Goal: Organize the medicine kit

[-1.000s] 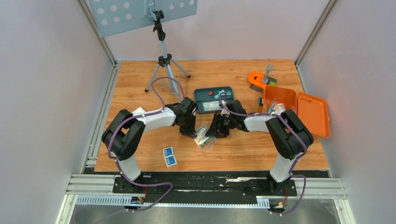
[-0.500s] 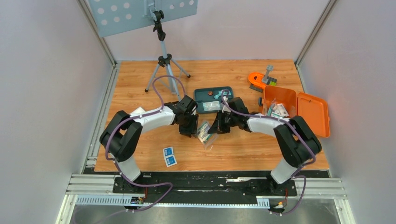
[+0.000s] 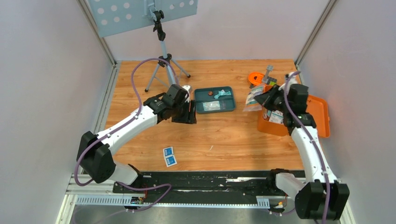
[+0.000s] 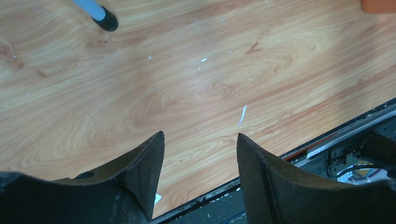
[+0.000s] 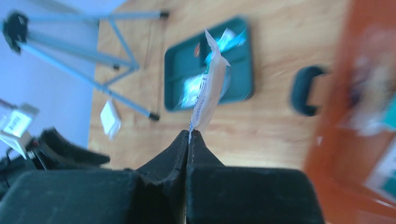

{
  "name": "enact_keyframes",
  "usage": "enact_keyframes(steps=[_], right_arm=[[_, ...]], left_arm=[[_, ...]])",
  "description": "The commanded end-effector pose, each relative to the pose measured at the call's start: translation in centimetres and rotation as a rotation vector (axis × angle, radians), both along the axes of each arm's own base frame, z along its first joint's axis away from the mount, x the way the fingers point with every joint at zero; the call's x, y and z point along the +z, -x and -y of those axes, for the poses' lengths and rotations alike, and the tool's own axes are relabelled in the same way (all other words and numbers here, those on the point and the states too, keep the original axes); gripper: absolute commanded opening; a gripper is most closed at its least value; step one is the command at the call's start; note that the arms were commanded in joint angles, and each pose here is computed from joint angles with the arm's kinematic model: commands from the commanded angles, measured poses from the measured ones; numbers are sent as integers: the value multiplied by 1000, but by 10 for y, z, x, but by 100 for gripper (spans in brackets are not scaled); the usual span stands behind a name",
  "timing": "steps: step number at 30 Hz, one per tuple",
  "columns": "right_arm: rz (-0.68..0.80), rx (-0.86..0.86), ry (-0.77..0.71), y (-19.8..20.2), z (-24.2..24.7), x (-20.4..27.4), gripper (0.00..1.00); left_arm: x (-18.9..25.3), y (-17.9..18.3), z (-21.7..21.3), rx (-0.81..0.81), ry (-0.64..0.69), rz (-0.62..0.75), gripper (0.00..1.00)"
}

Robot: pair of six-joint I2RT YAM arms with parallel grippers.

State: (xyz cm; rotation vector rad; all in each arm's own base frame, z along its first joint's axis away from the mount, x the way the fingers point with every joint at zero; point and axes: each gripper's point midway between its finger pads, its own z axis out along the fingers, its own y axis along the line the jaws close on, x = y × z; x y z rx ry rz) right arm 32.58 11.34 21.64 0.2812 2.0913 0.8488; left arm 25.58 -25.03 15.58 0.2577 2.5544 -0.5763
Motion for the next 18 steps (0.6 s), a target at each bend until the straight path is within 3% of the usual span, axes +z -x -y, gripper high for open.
enact_keyframes(steps=[1,7,18], right_arm=[[124,-139,88,-6,60,42,0],[81,-249,44,-15,116,29,0],[-47,-324,29,-24,154,-32,0]], left_arm=[[-8,4,-13,16,-53,-24,67],[-15,10,-23,36,-85,-33,67],[-24,14,-26,39,-99,-53,67]])
